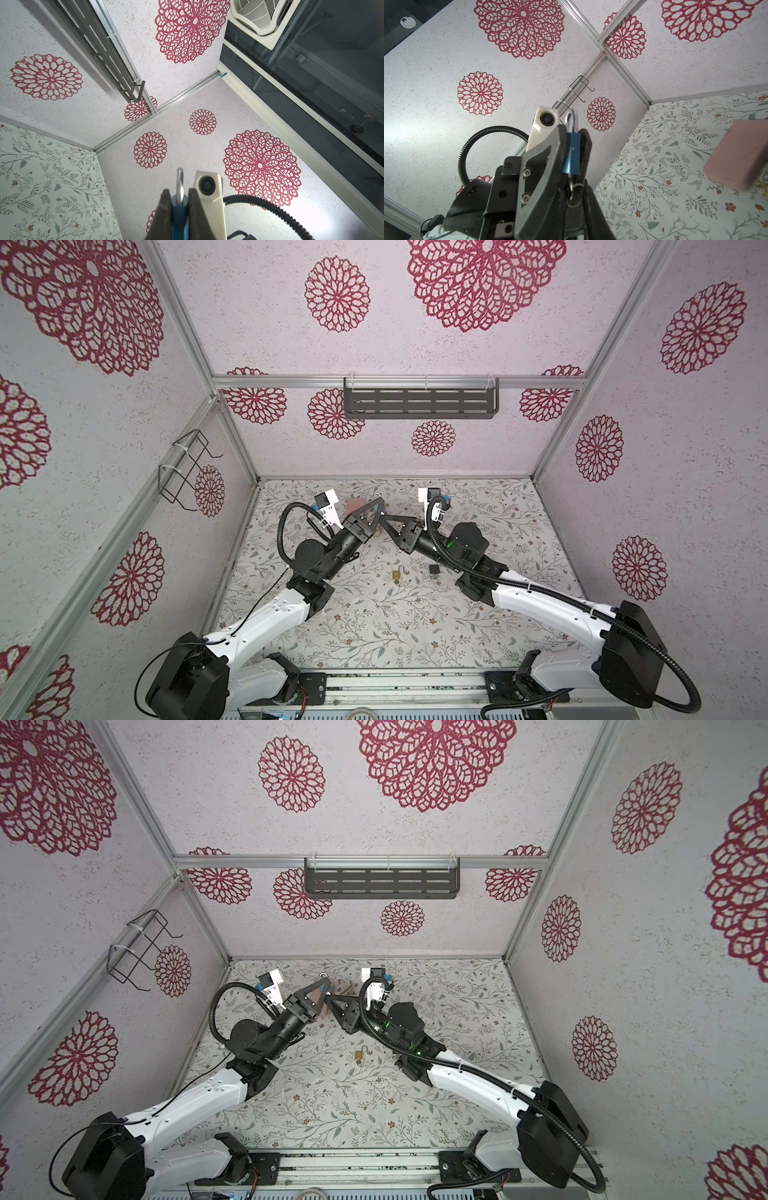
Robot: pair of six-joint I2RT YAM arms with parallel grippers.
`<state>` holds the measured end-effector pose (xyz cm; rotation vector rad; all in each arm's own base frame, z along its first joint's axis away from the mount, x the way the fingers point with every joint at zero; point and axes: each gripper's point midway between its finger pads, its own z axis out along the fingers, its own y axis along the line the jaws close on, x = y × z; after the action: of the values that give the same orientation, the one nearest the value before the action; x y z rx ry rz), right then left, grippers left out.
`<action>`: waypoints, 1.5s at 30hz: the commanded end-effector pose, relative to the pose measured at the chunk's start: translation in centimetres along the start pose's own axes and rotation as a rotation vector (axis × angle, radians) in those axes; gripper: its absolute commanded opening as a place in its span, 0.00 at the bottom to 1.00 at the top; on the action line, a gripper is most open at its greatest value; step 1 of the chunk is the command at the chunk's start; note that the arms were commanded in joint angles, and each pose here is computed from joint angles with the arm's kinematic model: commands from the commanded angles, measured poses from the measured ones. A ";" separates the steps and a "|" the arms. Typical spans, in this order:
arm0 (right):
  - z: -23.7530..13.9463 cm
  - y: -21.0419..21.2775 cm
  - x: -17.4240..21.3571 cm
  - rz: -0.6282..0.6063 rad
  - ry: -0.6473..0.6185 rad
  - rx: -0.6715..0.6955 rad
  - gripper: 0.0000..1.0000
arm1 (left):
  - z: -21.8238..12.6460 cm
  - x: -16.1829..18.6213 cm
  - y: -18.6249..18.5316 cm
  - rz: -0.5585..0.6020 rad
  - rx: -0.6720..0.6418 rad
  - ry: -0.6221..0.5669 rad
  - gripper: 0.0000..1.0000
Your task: Unlock with the key
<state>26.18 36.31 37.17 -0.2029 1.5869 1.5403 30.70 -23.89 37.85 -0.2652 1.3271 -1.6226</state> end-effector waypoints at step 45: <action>-0.2 0.2 -2.1 -0.249 0.019 0.109 0.00 | -2.3 -1.8 0.8 0.208 -0.359 0.061 0.78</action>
<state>27.06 36.24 35.41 -0.3205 1.6701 1.3290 30.02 -21.90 38.27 -0.2500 1.5163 -1.3423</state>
